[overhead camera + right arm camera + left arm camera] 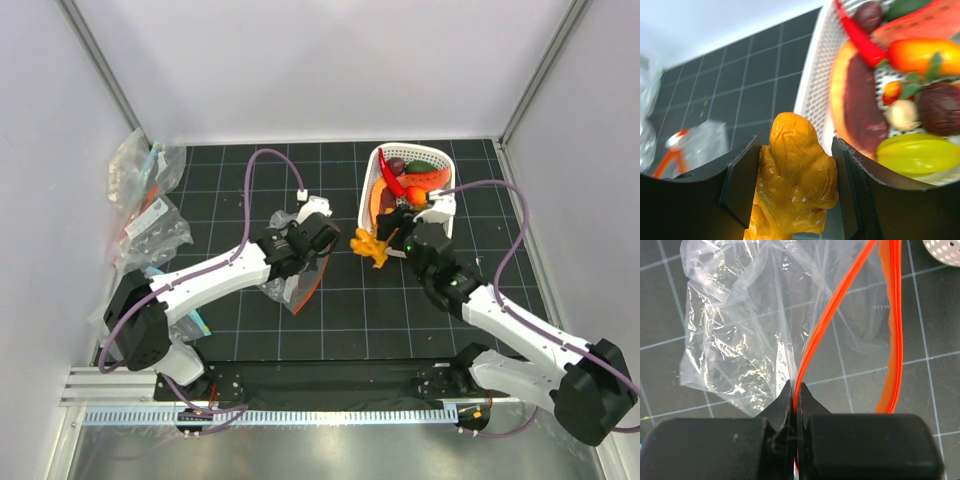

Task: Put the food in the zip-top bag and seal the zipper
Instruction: Pick up the fake vegetable from the bin, then place the fake vegetable in the zipper food storage bag.

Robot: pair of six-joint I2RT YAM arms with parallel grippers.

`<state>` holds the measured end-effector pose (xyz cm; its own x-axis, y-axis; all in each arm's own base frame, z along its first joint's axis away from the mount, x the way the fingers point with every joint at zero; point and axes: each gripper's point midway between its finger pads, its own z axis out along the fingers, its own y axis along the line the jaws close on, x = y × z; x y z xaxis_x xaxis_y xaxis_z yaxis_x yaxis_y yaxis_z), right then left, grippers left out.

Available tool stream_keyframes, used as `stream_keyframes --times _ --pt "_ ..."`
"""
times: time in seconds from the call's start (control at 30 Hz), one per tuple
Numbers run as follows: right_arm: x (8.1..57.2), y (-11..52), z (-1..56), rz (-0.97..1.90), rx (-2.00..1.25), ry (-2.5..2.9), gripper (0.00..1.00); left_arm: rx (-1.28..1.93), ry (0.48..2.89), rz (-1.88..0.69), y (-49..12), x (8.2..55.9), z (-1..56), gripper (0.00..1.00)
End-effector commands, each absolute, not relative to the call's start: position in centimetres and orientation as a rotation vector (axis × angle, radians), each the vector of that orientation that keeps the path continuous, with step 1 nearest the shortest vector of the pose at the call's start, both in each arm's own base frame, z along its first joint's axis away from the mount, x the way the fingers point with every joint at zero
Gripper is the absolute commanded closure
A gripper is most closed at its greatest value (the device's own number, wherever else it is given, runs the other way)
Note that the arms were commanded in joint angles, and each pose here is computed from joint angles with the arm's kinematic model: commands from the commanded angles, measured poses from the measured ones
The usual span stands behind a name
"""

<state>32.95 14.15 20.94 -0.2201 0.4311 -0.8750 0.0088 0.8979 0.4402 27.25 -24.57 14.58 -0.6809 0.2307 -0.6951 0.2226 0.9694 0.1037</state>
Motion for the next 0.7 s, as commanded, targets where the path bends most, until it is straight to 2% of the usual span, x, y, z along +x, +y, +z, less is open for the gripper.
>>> stream_keyframes --times 0.0,0.37,0.67 --pt "32.5 17.5 23.8 0.475 0.238 1.703 0.74 0.307 2.337 -0.103 -26.4 28.0 15.4 1.0" --pt "30.6 21.4 23.8 0.579 0.128 1.678 0.74 0.323 2.375 -0.364 -29.3 26.8 15.4 1.0" --pt "30.3 22.9 22.8 0.486 0.161 1.748 0.75 0.249 2.346 -0.305 -28.3 27.6 15.2 1.0"
